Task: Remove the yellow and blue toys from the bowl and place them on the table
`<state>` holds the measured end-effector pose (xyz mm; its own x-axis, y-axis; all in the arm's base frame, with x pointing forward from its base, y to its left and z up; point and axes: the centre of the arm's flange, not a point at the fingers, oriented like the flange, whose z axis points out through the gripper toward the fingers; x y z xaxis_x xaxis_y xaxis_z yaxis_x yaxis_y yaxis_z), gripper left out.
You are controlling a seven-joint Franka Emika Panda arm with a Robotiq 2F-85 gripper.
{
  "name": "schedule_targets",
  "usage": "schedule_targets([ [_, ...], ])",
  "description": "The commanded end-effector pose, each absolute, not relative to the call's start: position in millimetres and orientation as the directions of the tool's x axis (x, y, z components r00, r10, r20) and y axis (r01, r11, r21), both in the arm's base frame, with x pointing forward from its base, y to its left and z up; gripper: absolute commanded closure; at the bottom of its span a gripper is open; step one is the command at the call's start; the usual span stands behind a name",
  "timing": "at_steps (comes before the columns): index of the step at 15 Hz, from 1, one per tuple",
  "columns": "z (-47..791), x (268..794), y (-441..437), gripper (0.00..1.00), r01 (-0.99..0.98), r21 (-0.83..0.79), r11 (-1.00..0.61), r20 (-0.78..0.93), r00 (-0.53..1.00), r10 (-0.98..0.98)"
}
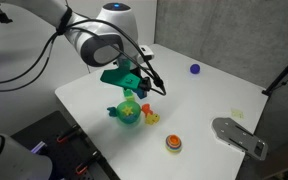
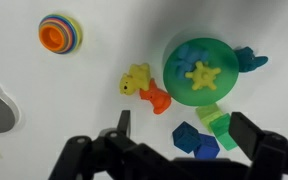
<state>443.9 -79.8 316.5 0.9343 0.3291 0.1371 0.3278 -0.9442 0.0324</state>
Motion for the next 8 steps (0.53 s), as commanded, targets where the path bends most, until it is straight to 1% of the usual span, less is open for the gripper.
schedule_targets([
  [1, 291, 473, -78, 0.0, 0.343, -0.021, -0.939, 0.145, 0.93, 0.337],
  [8, 233, 491, -51, 0.0, 0.374, -0.086, -0.923, 0.083, 0.926, 0.368],
])
